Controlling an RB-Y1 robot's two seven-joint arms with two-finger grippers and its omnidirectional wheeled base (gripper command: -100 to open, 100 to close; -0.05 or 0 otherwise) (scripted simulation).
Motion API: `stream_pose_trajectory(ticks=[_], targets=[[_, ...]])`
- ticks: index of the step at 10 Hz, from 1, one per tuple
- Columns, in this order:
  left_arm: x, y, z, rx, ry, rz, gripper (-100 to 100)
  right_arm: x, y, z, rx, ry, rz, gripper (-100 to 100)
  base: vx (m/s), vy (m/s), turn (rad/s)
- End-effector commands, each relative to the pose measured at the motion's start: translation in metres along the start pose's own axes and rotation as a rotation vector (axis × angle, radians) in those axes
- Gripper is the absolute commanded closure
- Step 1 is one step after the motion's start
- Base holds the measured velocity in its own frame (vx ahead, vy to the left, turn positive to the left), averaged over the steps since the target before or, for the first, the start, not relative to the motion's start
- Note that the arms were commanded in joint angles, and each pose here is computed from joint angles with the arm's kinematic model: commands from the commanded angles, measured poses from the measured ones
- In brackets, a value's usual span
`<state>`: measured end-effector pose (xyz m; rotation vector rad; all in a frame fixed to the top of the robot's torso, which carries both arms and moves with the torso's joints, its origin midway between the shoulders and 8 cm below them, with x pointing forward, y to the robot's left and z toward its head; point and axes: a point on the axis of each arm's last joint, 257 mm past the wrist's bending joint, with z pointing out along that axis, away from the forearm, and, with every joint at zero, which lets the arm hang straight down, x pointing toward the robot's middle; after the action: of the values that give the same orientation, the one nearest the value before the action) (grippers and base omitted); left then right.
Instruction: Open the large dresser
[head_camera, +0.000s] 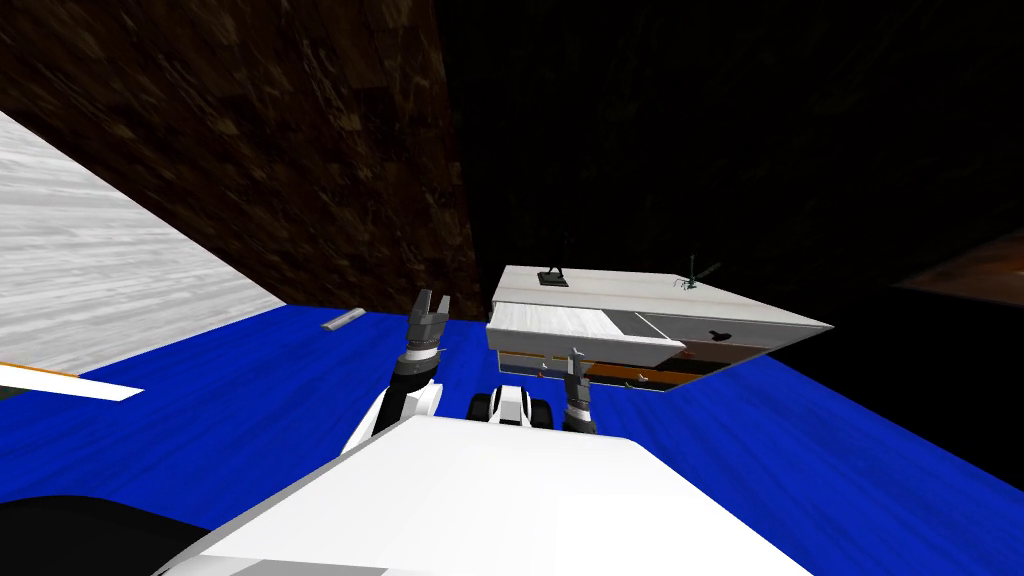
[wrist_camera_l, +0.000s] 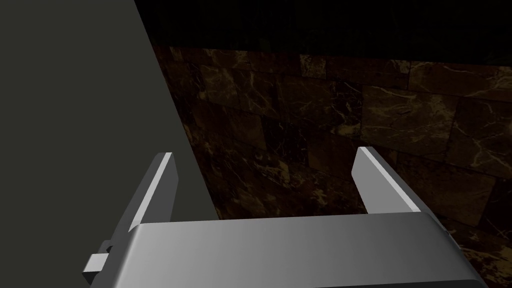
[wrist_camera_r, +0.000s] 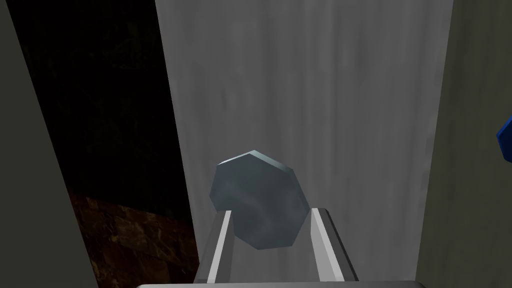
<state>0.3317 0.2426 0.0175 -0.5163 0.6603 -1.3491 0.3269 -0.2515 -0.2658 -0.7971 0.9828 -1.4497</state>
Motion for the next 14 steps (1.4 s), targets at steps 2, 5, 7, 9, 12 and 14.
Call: stream_pose_trajectory(ticks=[2,5,7,9,12,14], targets=[[0.000,0.000,0.000,0.000,0.000,0.000,0,-0.007,-0.009,-0.009,0.014,-0.011,0.008,100,-0.165,-0.013,-0.070],[0.000,0.000,0.000,0.000,0.000,0.000,0,-0.013,-0.009,-0.021,0.002,-0.024,0.012,100,-0.173,-0.009,-0.053],[0.000,0.000,0.000,0.000,0.000,0.000,0,-0.019,-0.011,-0.026,-0.014,-0.034,0.015,-100,-0.091,-0.012,-0.059],[0.000,0.000,0.000,0.000,0.000,0.000,0,-0.024,-0.017,-0.020,-0.019,-0.039,0.017,-100,0.007,-0.014,-0.024],[0.000,0.000,0.000,0.000,0.000,0.000,0,-0.031,-0.026,-0.012,-0.016,-0.044,0.025,-100,0.006,-0.011,-0.022],[0.000,0.000,0.000,0.000,0.000,0.000,0,-0.037,-0.034,-0.005,-0.017,-0.051,0.030,-100,-0.011,-0.015,-0.043]])
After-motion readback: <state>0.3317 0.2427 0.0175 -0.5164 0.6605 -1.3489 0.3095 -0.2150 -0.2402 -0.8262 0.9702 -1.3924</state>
